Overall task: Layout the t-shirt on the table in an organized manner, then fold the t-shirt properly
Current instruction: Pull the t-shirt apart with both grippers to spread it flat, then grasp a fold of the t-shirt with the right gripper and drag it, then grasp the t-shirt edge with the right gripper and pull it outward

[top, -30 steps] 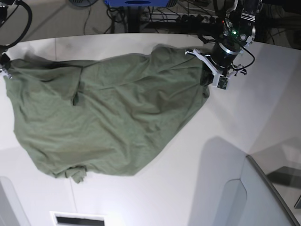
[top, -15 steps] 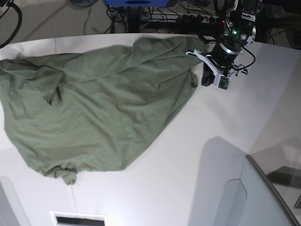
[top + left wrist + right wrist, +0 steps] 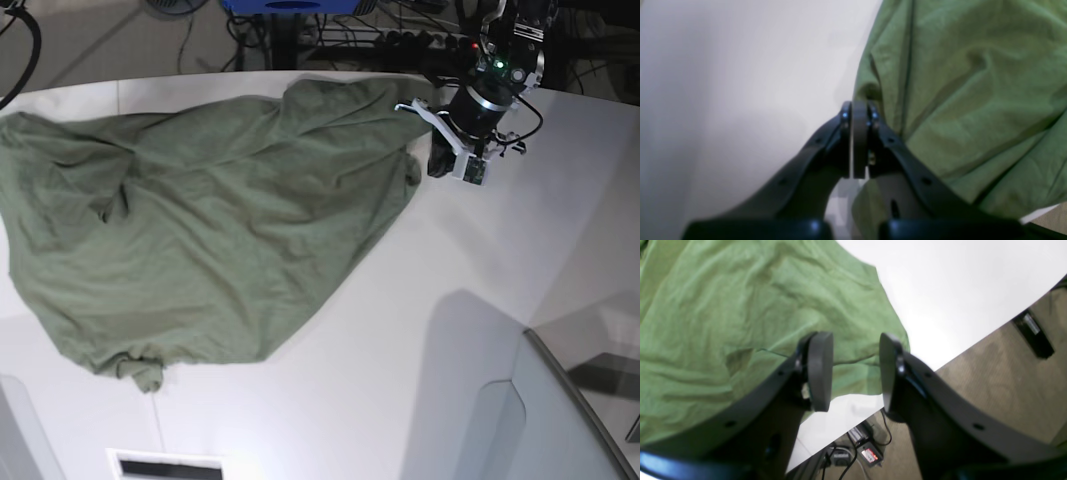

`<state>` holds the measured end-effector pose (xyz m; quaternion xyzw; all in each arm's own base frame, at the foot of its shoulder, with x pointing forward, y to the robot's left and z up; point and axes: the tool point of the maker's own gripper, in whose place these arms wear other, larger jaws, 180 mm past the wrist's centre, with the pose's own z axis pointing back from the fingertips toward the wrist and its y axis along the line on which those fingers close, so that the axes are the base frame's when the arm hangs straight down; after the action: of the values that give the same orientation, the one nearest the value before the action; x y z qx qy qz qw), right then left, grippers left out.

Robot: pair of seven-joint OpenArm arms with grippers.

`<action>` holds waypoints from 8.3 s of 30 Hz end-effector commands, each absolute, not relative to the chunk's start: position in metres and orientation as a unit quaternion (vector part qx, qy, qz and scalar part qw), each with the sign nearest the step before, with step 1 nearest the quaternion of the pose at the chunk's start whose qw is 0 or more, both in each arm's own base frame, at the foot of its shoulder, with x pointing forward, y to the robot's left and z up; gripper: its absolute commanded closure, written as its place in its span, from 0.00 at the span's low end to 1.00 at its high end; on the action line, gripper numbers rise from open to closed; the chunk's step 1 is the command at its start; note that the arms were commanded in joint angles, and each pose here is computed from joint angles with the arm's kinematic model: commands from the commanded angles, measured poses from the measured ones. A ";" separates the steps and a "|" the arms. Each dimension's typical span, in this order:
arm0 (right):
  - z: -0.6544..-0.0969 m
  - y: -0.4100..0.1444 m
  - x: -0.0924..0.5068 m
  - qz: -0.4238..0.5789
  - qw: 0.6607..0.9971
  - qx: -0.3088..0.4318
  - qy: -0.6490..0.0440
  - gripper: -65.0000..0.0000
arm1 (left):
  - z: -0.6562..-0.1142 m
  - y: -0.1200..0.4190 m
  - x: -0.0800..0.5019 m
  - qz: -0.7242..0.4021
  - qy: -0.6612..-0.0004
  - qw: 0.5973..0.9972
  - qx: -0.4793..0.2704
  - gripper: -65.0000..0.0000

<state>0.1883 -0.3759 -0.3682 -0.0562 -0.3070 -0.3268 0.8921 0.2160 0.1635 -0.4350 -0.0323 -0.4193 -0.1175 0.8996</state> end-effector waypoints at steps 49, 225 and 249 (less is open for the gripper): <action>-0.487 -0.122 0.326 -0.059 0.975 0.127 -0.173 0.99 | -0.425 0.240 0.195 -0.023 -0.426 0.903 0.045 1.00; -0.349 -0.165 0.290 -0.002 0.861 -0.042 -0.506 1.00 | -0.367 0.165 0.225 -0.074 -0.560 0.825 -0.036 1.00; -0.344 -0.241 0.277 -0.079 0.855 -0.114 -0.500 1.00 | -0.365 0.163 0.230 -0.073 -0.565 0.821 -0.037 1.00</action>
<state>0.2691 -0.2371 -0.3581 -0.1058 -0.4758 -0.0824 0.8693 0.2267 0.1641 -0.3752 -0.0345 -0.5474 -0.0722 0.8330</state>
